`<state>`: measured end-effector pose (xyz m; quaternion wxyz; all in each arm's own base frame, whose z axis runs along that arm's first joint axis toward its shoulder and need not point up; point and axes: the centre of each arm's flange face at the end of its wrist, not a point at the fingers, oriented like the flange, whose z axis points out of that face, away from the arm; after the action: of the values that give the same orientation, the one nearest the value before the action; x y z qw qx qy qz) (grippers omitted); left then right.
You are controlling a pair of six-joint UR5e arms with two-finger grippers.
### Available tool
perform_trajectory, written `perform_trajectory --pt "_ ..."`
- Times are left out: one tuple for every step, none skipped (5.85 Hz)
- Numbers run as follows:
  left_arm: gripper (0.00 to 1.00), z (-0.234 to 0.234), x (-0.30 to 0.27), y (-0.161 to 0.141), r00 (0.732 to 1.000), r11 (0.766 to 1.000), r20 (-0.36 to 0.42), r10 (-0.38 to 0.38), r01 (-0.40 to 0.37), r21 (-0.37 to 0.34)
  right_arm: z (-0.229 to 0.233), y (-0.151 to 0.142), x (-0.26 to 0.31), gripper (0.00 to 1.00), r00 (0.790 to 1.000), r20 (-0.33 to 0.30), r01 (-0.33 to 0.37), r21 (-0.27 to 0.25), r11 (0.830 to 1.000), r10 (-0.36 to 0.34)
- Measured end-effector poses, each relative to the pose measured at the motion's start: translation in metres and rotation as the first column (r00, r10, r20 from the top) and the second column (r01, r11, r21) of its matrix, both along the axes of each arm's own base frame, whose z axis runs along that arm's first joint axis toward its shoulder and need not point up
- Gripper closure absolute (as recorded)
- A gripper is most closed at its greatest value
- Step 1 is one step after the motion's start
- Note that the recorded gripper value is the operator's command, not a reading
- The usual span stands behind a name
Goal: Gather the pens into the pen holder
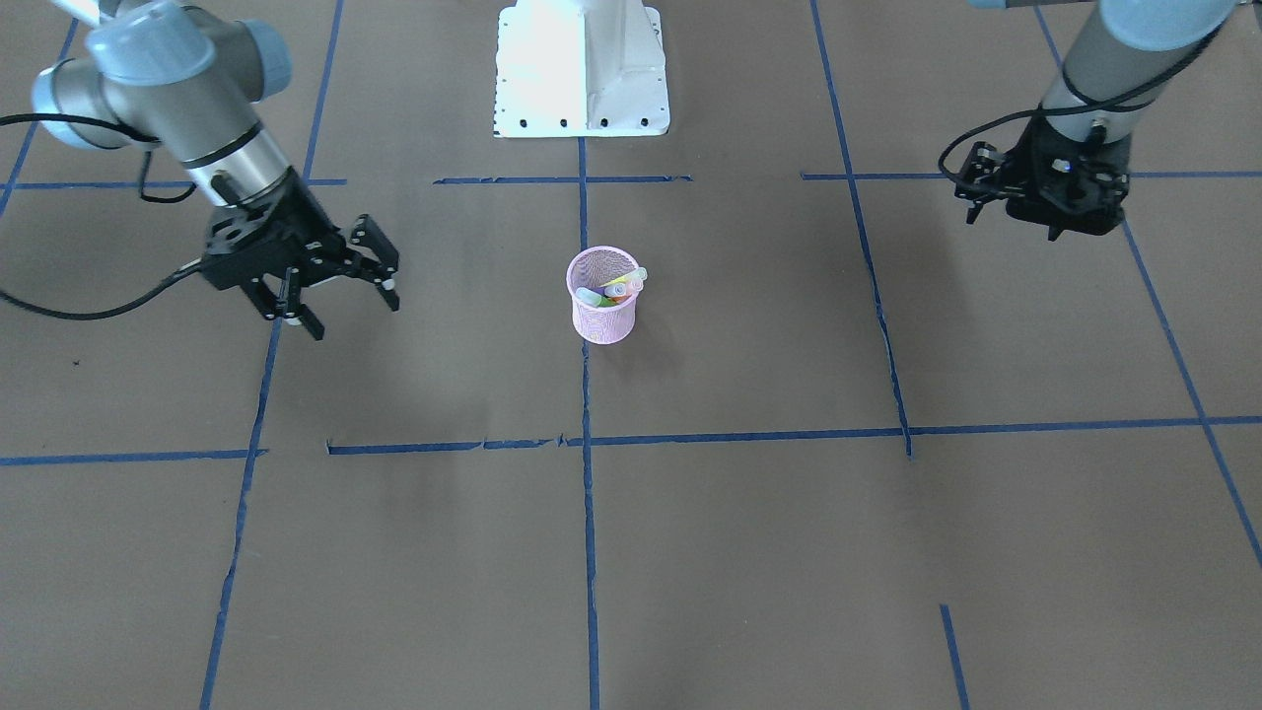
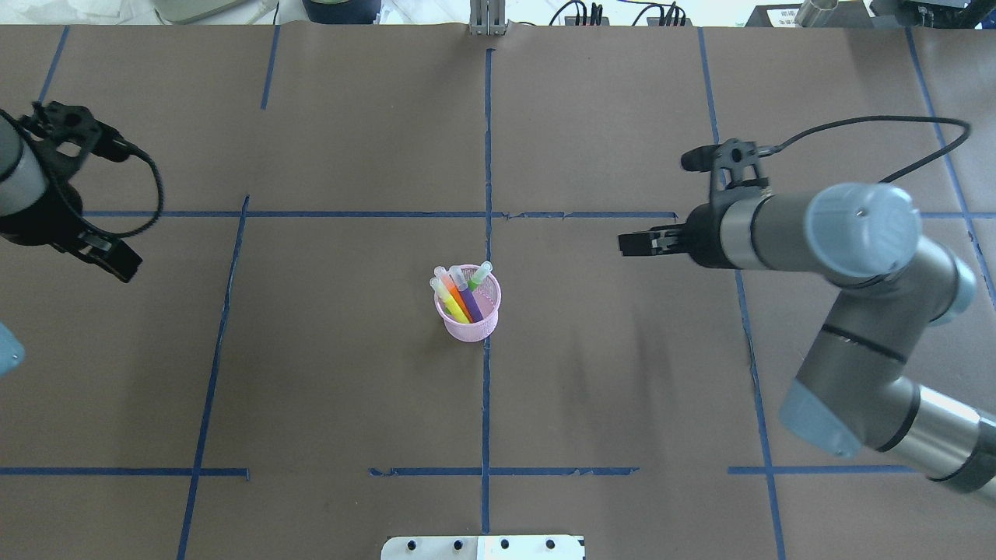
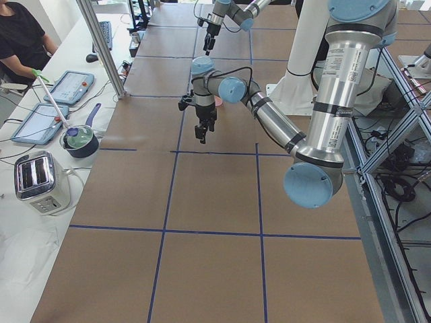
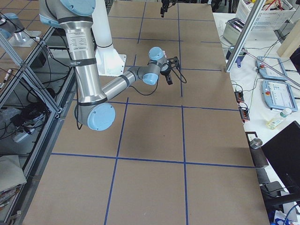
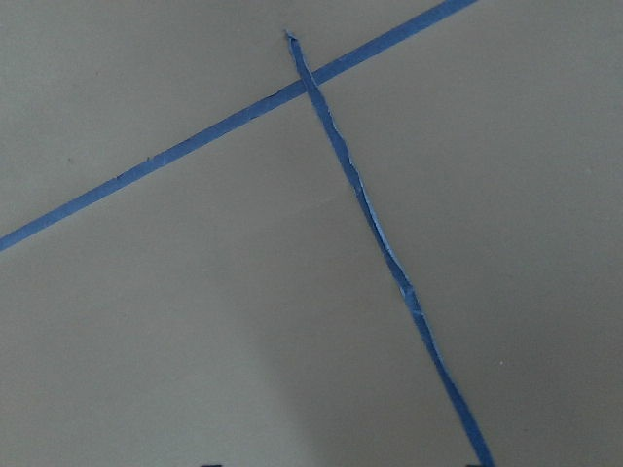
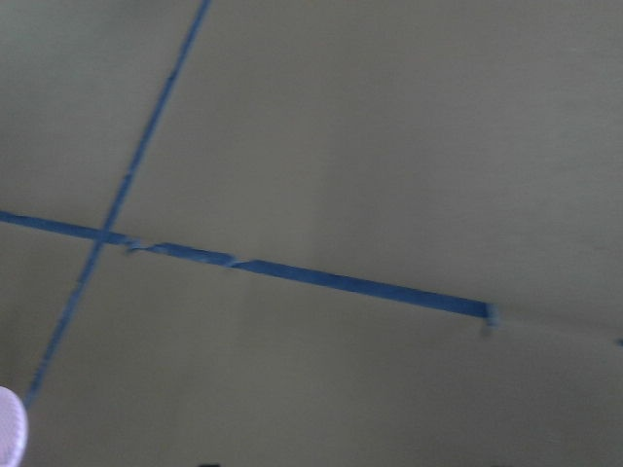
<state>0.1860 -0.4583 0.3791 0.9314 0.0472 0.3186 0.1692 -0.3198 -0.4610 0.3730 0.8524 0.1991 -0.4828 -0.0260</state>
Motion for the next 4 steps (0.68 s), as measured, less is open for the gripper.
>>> perform_trajectory --pt "0.0 0.025 -0.042 -0.006 1.0 1.0 -0.005 -0.001 0.001 -0.008 0.044 -0.019 0.069 0.01 0.998 -0.035 0.043 -0.041 0.998 -0.044" --pt "0.0 0.052 -0.089 -0.009 1.0 1.0 -0.021 -0.013 0.013 -0.022 0.087 -0.029 0.138 0.01 0.995 -0.071 0.069 -0.081 0.994 -0.075" --pt "0.0 0.077 -0.129 -0.004 0.997 0.997 -0.066 -0.043 0.038 -0.066 0.126 -0.03 0.197 0.01 0.987 -0.126 0.091 -0.093 0.992 -0.102" --pt "0.0 0.098 -0.162 0.005 0.989 0.99 -0.114 -0.094 0.08 -0.12 0.157 -0.029 0.256 0.01 0.974 -0.189 0.11 -0.106 0.988 -0.128"
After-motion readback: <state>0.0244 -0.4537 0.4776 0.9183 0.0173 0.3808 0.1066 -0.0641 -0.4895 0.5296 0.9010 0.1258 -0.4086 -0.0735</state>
